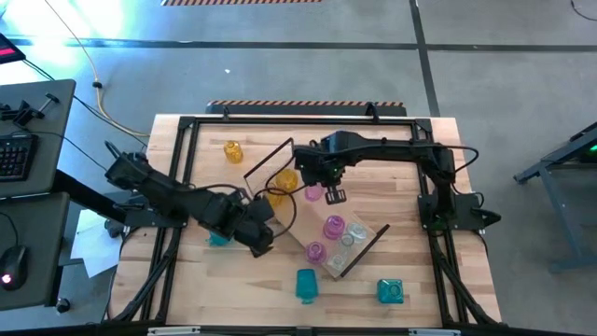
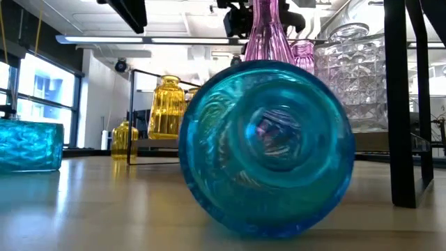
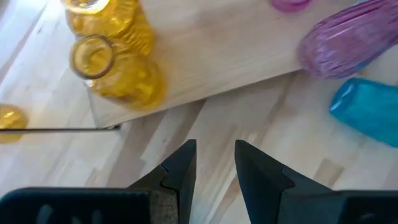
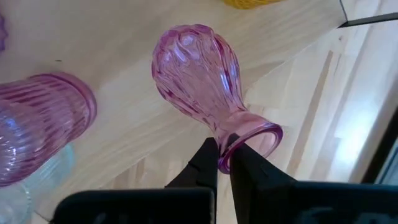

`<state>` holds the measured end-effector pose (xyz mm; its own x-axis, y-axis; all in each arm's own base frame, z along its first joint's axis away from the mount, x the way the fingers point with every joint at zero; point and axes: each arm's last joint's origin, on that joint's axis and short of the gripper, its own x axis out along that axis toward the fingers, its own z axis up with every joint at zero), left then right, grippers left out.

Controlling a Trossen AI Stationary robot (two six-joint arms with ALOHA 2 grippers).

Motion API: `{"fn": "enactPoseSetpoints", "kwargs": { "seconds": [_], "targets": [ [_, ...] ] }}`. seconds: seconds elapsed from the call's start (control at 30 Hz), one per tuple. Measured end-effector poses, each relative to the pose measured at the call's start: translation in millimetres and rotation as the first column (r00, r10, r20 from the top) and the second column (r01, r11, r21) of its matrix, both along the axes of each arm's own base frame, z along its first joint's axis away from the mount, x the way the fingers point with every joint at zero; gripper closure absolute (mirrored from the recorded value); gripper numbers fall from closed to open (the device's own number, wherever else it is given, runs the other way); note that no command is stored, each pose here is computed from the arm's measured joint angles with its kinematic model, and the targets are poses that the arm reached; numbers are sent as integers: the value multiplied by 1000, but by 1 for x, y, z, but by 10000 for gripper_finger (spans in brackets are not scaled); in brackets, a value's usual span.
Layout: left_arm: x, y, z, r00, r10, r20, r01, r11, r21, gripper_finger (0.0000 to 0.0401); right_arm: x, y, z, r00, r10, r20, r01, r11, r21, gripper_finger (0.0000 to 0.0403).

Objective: Sort vases onto shelf
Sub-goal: Adjust the pink crystal vases

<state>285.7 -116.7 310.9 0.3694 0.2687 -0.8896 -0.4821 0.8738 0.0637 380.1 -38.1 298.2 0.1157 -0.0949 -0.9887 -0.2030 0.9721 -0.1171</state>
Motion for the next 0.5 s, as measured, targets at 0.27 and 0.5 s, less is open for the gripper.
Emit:
{"fn": "enactPoseSetpoints", "kwargs": {
  "seconds": [0.27, 0.5],
  "targets": [
    [-7, -9, 4, 997, 14, 76, -14, 1000, -8, 298, 1, 24, 1, 998, 56, -22, -59, 971, -233, 403],
    [-18, -15, 15, 991, 36, 130, -32, 999, -30, 297, -2, 40, 1, 993, 98, -64, -112, 955, -276, 403]
  ]
}}
